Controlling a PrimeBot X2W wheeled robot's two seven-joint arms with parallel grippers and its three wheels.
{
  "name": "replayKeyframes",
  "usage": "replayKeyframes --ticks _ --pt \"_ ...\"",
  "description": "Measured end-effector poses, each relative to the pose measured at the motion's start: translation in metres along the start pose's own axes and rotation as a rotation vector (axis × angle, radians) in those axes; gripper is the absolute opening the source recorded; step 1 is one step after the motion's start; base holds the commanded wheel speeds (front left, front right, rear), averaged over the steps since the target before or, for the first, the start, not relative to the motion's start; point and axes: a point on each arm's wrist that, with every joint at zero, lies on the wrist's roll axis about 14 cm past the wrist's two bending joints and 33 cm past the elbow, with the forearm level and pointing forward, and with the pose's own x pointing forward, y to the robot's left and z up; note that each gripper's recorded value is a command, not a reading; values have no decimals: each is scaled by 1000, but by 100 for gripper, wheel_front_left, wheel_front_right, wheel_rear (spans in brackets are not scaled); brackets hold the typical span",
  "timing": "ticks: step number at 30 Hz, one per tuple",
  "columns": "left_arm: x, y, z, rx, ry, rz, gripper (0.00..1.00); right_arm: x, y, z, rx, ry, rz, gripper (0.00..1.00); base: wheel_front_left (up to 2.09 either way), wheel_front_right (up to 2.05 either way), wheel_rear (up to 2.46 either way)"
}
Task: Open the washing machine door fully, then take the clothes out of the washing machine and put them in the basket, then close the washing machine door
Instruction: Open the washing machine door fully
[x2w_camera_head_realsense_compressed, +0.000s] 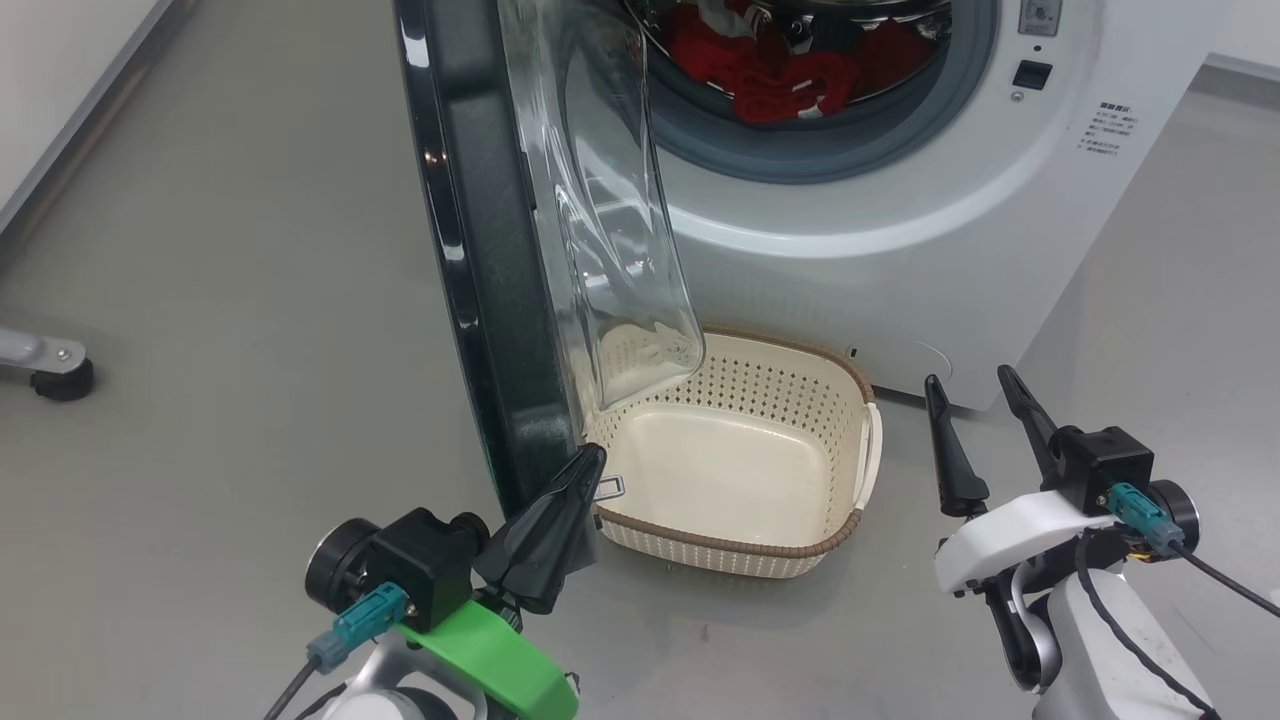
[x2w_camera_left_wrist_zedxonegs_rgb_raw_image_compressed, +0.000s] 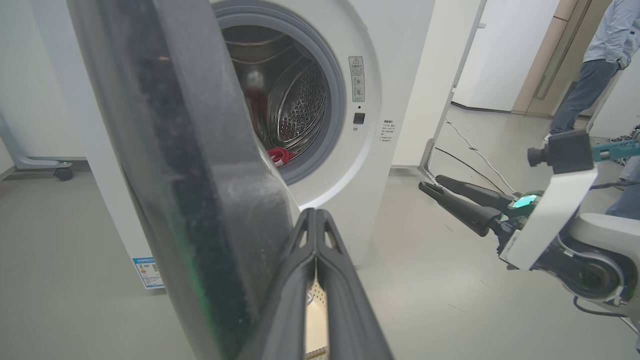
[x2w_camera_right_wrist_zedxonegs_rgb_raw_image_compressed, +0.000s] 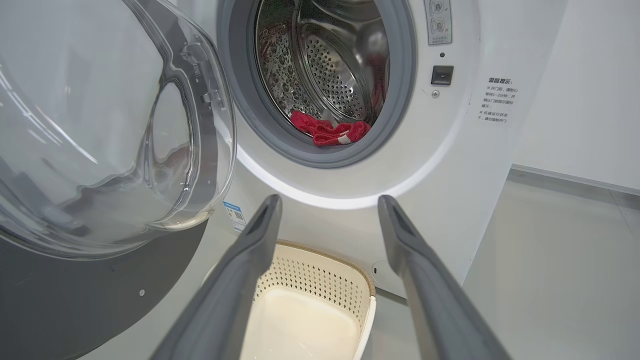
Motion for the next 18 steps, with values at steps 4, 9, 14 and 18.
replayKeyframes --ticks 4,9,14,18 --pt "0 4 -1 -1 2 16 0 0 0 -1 1 1 -1 100 0 0 0" --pt "-1 6 -3 -3 10 27 0 1 1 -1 0 2 2 100 0 0 0" --pt "-3 12 -2 -12 4 60 0 2 3 0 1 1 12 100 0 0 0" --pt "-7 20 -1 -19 -6 101 0 3 3 2 2 -4 10 100 0 0 0"
